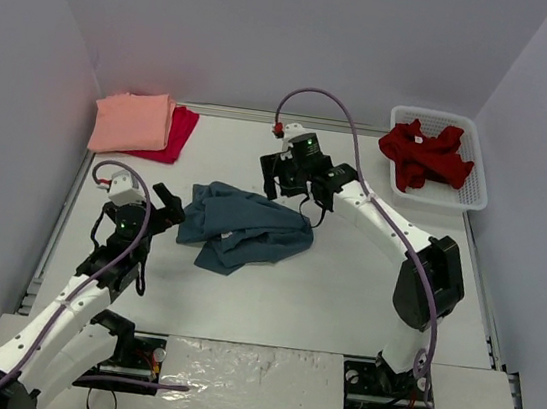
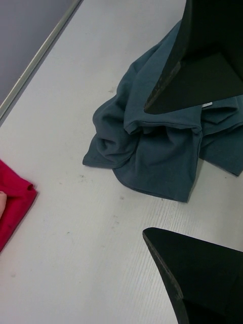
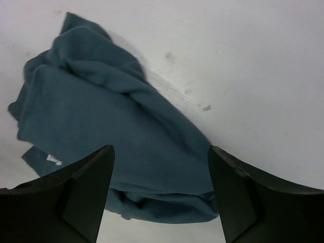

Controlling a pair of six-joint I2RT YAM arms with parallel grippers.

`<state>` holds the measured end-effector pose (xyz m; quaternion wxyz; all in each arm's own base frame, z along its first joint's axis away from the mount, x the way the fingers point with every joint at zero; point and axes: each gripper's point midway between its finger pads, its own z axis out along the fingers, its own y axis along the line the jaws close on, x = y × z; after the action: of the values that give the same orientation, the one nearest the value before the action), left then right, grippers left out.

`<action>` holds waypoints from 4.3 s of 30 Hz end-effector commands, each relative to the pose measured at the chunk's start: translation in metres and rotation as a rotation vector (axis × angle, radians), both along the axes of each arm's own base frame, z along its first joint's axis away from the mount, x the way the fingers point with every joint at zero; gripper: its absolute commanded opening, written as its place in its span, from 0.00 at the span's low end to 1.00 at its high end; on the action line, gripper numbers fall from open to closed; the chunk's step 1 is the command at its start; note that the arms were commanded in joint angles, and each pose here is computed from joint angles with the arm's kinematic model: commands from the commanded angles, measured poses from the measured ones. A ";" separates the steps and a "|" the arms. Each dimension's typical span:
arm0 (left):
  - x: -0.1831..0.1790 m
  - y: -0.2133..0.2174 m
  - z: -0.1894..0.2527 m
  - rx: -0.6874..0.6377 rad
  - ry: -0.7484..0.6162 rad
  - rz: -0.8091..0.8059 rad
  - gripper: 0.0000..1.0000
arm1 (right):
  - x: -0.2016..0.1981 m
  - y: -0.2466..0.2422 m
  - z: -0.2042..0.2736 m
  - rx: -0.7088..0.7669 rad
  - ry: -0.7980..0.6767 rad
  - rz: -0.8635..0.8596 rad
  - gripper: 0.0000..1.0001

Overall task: Fold and stack the t-shirts
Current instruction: Flatten out the tshirt

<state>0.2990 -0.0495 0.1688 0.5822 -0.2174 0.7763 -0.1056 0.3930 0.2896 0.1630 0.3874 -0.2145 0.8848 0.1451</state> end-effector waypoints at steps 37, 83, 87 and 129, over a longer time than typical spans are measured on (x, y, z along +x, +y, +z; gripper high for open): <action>-0.023 0.029 0.003 0.004 0.014 0.137 0.94 | -0.083 0.120 -0.087 -0.272 0.073 0.380 0.13; -0.006 0.002 -0.001 -0.026 0.023 0.018 0.94 | 0.048 -0.095 0.074 -0.254 -0.212 -0.449 0.00; -0.006 0.000 -0.004 -0.023 0.033 0.004 0.94 | 0.053 -0.100 0.067 -0.262 -0.202 -0.475 0.00; -0.008 -0.008 -0.028 -0.031 0.074 -0.037 0.94 | -0.062 -0.018 -0.070 -0.364 0.037 -0.155 0.53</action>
<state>0.2873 -0.0550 0.1343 0.5396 -0.2184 0.8055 -0.1114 0.3391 0.2656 0.1027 0.3485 -0.1979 0.9147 -0.0521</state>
